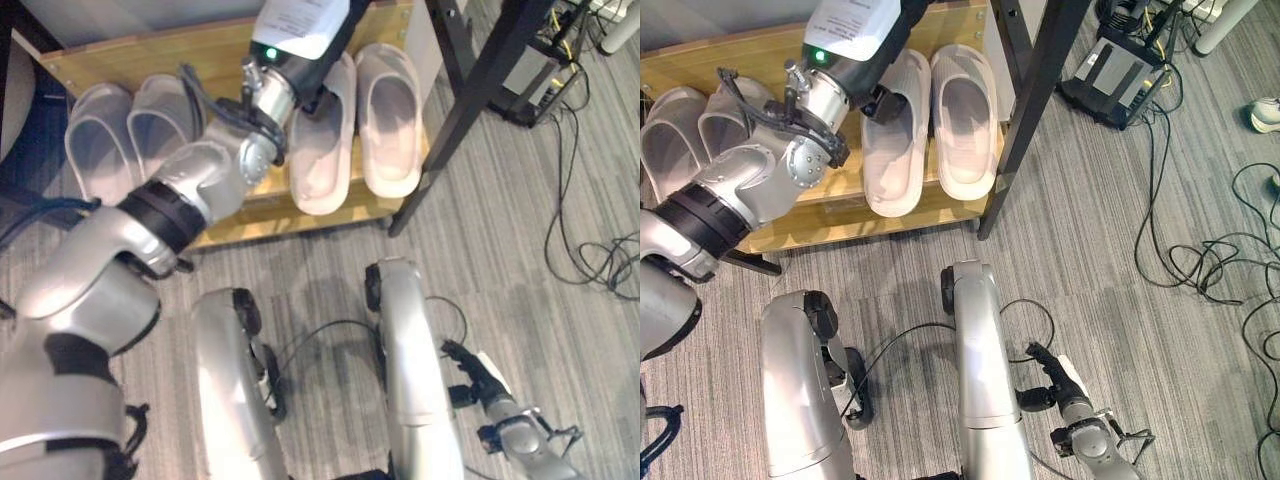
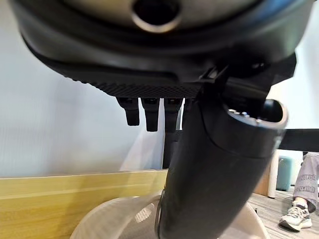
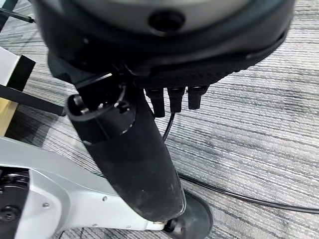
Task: Arrange the slippers neatly on the shoe rack.
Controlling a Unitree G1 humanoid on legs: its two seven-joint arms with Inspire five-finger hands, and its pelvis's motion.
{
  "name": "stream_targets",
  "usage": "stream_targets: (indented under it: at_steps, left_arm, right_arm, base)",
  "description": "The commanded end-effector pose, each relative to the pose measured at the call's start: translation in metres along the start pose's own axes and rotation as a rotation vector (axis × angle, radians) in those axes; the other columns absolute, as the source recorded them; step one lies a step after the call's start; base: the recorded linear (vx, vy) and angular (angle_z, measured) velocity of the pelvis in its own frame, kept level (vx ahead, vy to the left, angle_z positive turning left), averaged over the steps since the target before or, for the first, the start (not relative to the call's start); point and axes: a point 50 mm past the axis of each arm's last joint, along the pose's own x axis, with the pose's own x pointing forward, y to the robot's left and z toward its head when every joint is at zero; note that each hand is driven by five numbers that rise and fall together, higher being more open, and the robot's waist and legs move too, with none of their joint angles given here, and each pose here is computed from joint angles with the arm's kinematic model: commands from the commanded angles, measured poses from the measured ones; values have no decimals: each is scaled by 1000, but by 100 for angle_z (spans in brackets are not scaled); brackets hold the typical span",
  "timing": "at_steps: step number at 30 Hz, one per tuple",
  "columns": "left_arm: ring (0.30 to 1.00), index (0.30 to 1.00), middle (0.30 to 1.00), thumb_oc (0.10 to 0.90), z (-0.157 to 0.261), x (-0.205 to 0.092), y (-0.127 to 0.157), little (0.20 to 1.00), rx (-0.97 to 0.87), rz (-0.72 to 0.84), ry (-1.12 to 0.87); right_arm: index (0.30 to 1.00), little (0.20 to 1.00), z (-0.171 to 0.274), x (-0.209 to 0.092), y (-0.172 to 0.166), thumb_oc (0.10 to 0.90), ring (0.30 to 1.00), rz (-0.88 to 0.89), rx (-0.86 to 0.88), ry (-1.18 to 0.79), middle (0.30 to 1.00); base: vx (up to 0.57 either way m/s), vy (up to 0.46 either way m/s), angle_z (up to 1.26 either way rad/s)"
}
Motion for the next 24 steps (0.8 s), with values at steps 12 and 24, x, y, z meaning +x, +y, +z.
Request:
stream_targets:
  at_steps: [12,24]
  left_arm:
    - [900,900,900,800,-14,18,55,900,117,198,26]
    - [900,900,900,800,-31,20,48,900,246,124,96]
  right_arm:
    - [900,900,13,3,-6,800,900,-12,-47,-75,900]
    - [900,900,12,3,-4,800,900,-4,-80,-76,900]
  base:
    - [-13,-2,3]
    - [3,1,0]
